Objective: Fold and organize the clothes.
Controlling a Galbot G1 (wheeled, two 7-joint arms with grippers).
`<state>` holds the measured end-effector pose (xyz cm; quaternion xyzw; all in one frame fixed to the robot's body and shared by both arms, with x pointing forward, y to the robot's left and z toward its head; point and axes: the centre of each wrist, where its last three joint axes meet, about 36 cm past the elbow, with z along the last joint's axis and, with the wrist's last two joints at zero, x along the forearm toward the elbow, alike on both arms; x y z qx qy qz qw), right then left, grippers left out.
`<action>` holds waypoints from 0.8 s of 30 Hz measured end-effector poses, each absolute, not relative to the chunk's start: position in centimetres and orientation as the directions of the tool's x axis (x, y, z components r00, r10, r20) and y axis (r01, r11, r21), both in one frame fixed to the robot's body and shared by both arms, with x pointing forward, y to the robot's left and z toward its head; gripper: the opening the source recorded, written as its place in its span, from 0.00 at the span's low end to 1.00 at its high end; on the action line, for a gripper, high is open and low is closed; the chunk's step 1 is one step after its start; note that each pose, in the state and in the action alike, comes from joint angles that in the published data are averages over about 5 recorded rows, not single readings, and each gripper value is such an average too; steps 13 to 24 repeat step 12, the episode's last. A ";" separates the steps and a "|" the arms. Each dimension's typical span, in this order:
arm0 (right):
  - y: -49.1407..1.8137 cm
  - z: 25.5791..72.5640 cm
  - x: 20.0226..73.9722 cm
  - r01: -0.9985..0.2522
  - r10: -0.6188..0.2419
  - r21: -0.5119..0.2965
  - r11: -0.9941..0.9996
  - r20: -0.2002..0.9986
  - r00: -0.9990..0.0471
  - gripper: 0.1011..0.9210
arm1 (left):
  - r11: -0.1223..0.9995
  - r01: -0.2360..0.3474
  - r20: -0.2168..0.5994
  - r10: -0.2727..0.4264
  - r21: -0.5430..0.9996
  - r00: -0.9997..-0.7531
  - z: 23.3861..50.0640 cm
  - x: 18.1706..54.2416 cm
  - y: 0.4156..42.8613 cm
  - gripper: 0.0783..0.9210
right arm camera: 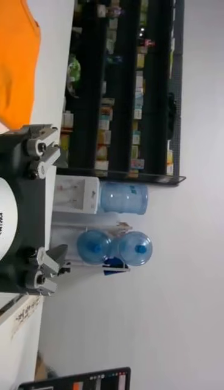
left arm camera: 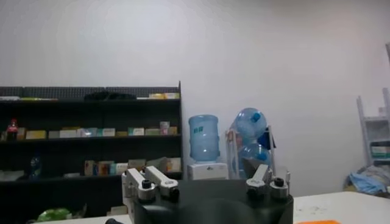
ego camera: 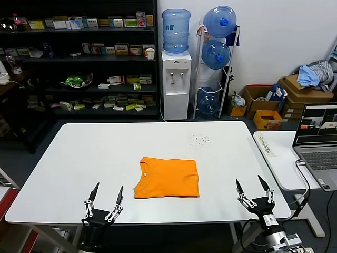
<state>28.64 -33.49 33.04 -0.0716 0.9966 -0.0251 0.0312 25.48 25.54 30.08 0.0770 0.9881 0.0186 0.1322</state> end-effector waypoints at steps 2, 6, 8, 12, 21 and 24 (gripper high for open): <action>-33.4 33.0 28.6 -0.147 -0.150 -0.050 0.988 -0.064 -0.987 0.88 | 0.988 0.142 -0.261 0.153 0.061 -0.953 30.1 25.5 25.7 0.88; -33.2 32.7 28.6 -0.155 -0.158 -0.047 0.987 -0.069 -0.985 0.88 | 0.988 0.141 -0.260 0.153 0.066 -0.953 29.9 25.5 25.7 0.88; -33.1 32.6 28.5 -0.158 -0.161 -0.047 0.986 -0.072 -0.984 0.88 | 0.987 0.143 -0.257 0.156 0.066 -0.954 29.8 25.4 25.7 0.88; -33.0 32.5 28.4 -0.159 -0.162 -0.046 0.986 -0.076 -0.984 0.88 | 0.987 0.146 -0.254 0.157 0.063 -0.954 29.7 25.2 25.5 0.88; -33.0 32.5 28.4 -0.159 -0.162 -0.046 0.986 -0.076 -0.984 0.88 | 0.987 0.146 -0.254 0.157 0.063 -0.954 29.7 25.2 25.5 0.88; -33.0 32.5 28.4 -0.159 -0.162 -0.046 0.986 -0.076 -0.984 0.88 | 0.987 0.146 -0.254 0.157 0.063 -0.954 29.7 25.2 25.5 0.88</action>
